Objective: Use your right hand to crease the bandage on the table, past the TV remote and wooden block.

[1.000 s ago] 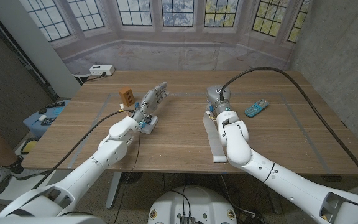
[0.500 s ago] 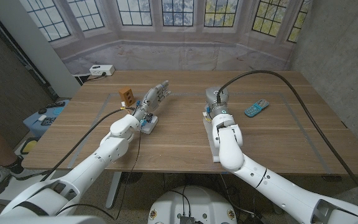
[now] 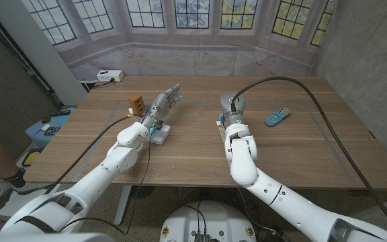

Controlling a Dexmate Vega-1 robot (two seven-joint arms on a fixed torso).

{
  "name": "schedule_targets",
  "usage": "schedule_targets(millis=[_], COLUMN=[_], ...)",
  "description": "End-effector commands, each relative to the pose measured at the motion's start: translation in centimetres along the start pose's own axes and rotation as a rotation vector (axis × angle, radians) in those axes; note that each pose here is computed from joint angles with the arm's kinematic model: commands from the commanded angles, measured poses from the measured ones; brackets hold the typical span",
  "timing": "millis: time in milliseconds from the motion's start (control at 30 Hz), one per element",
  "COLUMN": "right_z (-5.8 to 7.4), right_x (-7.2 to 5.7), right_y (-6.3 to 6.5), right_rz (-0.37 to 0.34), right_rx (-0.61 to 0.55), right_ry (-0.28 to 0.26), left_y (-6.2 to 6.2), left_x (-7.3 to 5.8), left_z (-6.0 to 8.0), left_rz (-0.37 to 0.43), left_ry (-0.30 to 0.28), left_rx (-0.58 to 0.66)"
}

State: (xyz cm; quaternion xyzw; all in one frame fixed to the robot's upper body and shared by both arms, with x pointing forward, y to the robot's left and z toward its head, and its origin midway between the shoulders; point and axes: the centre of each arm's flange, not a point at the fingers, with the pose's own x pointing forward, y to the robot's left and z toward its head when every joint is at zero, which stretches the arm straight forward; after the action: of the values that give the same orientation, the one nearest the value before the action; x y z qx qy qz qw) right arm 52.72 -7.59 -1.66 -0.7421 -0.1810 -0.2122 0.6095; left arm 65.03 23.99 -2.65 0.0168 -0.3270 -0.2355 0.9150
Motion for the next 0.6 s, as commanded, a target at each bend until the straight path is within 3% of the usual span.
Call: schedule_targets(millis=[33,600], right_z=[0.5,0.4], right_x=[0.0,-1.7], right_y=[-0.2,-0.6], right_rz=[0.007,0.000], right_rx=[0.002,0.007], right_ry=[-0.003,0.027], left_y=[0.6,0.2], left_x=[-1.4,-2.3], left_z=[0.7,0.5], left_rz=[0.051,0.083], left_ry=[-0.017,-0.025], left_rx=[0.004,-0.009])
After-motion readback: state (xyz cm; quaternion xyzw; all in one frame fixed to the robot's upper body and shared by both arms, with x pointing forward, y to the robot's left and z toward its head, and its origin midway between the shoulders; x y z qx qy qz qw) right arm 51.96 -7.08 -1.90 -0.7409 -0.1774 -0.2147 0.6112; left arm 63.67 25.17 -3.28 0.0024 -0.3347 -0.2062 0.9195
